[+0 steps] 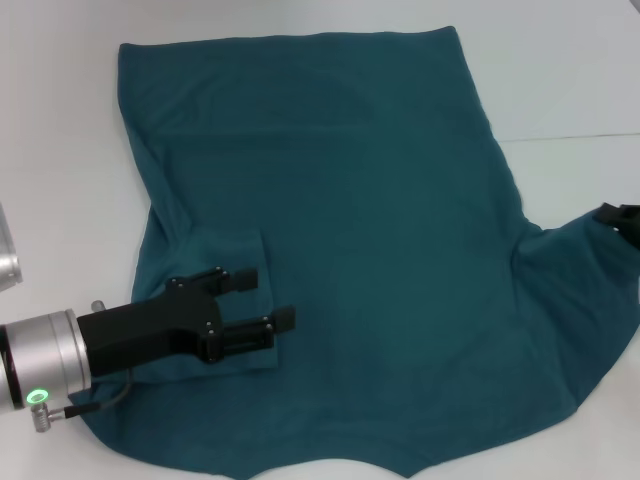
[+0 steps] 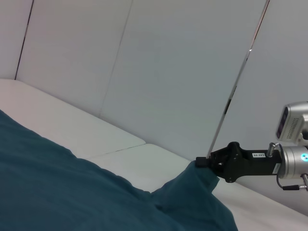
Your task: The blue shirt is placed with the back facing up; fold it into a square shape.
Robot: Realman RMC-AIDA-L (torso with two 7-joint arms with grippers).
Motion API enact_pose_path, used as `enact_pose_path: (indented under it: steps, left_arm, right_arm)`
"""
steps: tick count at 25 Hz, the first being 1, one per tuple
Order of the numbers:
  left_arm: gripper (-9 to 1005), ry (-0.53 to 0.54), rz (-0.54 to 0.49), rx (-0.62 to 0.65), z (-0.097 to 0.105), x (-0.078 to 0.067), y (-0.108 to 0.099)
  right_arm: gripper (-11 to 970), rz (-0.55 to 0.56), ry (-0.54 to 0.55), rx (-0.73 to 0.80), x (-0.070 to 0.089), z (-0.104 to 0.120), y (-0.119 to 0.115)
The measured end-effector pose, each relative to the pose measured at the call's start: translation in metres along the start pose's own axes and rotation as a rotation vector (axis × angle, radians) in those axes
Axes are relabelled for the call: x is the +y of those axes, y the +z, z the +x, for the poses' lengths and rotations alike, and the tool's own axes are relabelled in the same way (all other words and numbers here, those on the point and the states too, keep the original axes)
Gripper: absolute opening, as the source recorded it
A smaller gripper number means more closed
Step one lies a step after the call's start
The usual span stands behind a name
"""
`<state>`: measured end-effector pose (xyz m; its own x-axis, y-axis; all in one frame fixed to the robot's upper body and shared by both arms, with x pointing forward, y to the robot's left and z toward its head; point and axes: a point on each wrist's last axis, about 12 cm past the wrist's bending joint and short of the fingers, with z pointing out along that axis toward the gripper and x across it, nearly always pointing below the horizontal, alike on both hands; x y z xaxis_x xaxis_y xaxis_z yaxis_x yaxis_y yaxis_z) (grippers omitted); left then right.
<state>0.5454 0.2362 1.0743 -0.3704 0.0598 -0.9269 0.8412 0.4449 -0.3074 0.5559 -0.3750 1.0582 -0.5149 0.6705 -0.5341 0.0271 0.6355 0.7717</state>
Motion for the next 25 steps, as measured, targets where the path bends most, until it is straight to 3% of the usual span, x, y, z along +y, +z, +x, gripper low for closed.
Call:
enact_pose_path:
  steps: [15, 25]
  left_arm:
    - [860, 0.0, -0.017, 0.003, 0.0, 0.002, 0.001]
    - [861, -0.009, -0.023, 0.006, 0.002, 0.003, 0.002]
  right_arm:
    - [12, -0.103, -0.052, 0.083, 0.04, 0.011, 0.038]
    - [19, -0.119, -0.078, 0.174, 0.054, 0.039, 0.066]
